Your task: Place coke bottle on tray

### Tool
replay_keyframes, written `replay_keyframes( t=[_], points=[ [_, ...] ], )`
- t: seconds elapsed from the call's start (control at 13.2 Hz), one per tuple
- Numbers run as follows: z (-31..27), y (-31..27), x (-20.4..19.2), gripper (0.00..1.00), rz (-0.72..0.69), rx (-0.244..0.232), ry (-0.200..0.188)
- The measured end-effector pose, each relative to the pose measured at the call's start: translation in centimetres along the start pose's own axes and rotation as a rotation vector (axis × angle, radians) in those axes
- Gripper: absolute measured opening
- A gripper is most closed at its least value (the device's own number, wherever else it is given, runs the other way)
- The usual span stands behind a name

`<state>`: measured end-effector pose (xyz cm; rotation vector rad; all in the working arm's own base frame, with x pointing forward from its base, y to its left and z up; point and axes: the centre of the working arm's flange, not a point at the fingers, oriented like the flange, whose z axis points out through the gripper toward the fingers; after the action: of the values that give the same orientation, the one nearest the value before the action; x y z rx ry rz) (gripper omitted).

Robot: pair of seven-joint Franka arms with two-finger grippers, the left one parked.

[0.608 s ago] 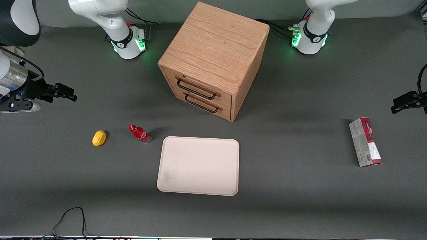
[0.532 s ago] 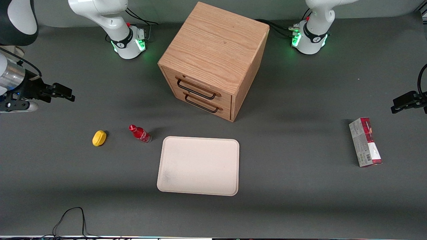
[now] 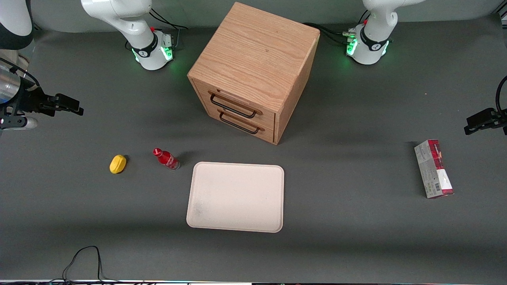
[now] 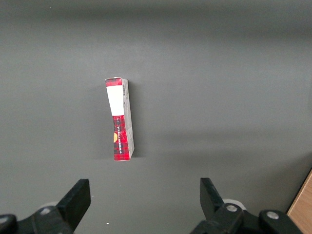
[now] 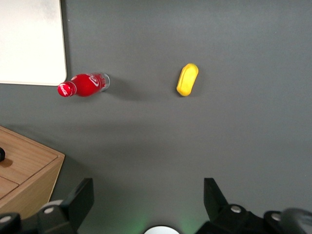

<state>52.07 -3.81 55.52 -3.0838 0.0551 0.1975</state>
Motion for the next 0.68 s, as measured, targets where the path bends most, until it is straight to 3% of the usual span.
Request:
replay_keyframes(
  t=[0.46, 0.68],
  points=[
    [-0.3, -0.3, 0.0, 1.0, -0.004, 0.0, -0.003],
    [-1.7, -3.6, 0.2, 1.0, 0.004, -0.005, 0.01]
  ],
)
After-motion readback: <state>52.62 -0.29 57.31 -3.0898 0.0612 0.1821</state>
